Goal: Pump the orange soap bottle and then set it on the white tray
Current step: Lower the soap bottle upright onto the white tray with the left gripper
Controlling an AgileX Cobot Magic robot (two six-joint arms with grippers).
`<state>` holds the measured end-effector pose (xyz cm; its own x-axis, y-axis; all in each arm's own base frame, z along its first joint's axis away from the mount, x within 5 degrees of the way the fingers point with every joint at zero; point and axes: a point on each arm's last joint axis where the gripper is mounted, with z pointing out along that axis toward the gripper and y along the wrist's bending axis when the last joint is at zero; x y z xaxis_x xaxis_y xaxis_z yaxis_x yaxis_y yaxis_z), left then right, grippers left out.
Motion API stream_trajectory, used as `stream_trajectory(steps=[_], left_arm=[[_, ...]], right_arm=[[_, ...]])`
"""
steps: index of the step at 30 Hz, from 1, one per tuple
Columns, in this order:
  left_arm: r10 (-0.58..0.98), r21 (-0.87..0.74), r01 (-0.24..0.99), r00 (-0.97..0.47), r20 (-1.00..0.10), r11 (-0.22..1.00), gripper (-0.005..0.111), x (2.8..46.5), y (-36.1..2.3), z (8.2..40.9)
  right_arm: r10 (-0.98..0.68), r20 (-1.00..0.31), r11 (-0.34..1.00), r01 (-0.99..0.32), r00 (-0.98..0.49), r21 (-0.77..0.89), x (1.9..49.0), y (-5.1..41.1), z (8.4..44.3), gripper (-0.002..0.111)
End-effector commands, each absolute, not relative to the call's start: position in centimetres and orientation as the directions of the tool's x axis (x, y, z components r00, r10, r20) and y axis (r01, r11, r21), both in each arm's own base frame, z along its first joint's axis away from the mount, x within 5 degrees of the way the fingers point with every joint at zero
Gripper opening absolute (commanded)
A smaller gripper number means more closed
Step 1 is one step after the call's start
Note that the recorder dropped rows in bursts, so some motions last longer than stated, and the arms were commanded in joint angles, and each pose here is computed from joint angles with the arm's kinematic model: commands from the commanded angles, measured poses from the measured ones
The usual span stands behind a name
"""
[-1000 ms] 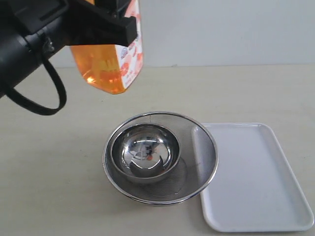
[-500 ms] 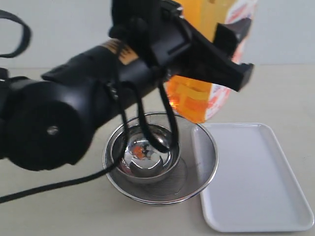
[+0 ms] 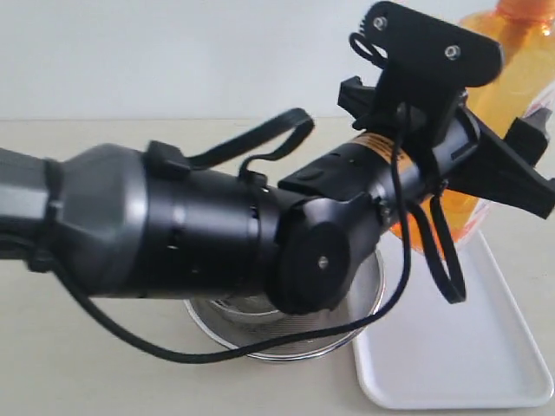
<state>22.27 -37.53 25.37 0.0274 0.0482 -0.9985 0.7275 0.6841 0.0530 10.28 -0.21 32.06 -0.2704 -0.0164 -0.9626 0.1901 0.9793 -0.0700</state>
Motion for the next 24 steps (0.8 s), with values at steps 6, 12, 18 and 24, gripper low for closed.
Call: stream_trajectory(steps=[6,12,18,24], left_arm=[[-0.027,0.011,0.707,0.043,-0.999,0.708,0.005,22.9,-41.5,23.0],[-0.084,-0.095,0.636,-0.047,-0.995,0.766,0.005,23.7,-41.3,20.4],[-0.07,-0.092,0.64,-0.06,-0.996,0.763,0.005,23.7,-41.4,20.0],[-0.051,-0.094,0.635,-0.086,-0.995,0.767,0.005,24.3,-41.1,19.7]], right_arm=[[-0.069,-0.959,0.975,0.187,-0.275,-0.124,10.1,-0.5,32.1,0.0],[-0.092,-0.958,0.976,0.166,-0.273,-0.141,10.2,-0.3,32.1,0.0],[-0.101,-0.957,0.978,0.149,-0.272,-0.146,10.2,-0.2,32.1,0.0],[-0.14,-0.944,0.975,0.124,-0.298,-0.183,10.1,-0.1,31.9,0.0]])
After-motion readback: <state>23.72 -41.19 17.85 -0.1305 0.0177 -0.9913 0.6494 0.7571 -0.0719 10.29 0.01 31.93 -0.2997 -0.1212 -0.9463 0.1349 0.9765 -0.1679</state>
